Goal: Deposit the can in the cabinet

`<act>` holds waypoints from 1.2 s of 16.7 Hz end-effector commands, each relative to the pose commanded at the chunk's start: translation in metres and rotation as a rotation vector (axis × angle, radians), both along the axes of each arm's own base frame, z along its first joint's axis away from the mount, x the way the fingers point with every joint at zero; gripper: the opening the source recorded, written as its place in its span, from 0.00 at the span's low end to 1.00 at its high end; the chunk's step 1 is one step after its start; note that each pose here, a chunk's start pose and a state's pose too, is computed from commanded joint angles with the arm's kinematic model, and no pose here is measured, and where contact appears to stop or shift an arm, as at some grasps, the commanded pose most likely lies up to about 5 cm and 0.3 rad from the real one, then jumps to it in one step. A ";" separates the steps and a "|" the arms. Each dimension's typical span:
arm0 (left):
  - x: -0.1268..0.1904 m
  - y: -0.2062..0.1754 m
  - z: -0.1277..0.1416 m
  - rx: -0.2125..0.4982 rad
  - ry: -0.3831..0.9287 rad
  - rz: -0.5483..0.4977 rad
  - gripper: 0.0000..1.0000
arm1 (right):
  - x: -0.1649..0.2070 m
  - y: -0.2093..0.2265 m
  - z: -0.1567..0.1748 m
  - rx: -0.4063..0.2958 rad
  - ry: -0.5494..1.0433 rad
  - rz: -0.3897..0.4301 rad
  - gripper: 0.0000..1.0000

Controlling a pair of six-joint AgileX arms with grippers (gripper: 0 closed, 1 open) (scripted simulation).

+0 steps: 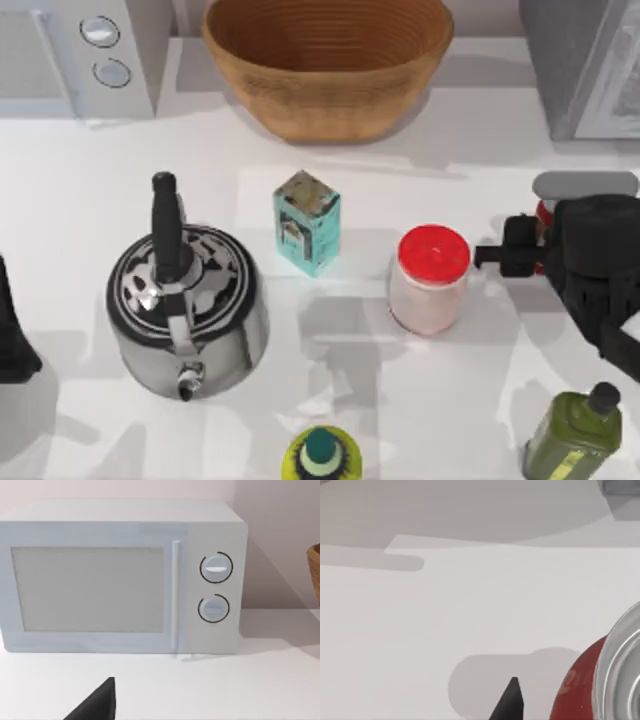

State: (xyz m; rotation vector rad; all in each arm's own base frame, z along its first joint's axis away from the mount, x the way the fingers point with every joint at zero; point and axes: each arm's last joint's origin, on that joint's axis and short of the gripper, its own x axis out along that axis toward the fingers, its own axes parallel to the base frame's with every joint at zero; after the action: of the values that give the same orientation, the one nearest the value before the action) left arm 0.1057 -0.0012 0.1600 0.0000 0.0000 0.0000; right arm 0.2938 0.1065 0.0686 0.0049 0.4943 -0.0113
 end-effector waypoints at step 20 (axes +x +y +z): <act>0.000 0.000 0.000 0.000 0.000 0.000 1.00 | 0.039 -0.007 0.083 0.091 -0.121 -0.027 0.00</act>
State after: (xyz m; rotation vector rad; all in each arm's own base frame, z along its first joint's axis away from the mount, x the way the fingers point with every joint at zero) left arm 0.1057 -0.0012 0.1600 0.0000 0.0000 0.0000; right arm 0.3333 0.0995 0.1515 0.1010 0.3735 -0.0150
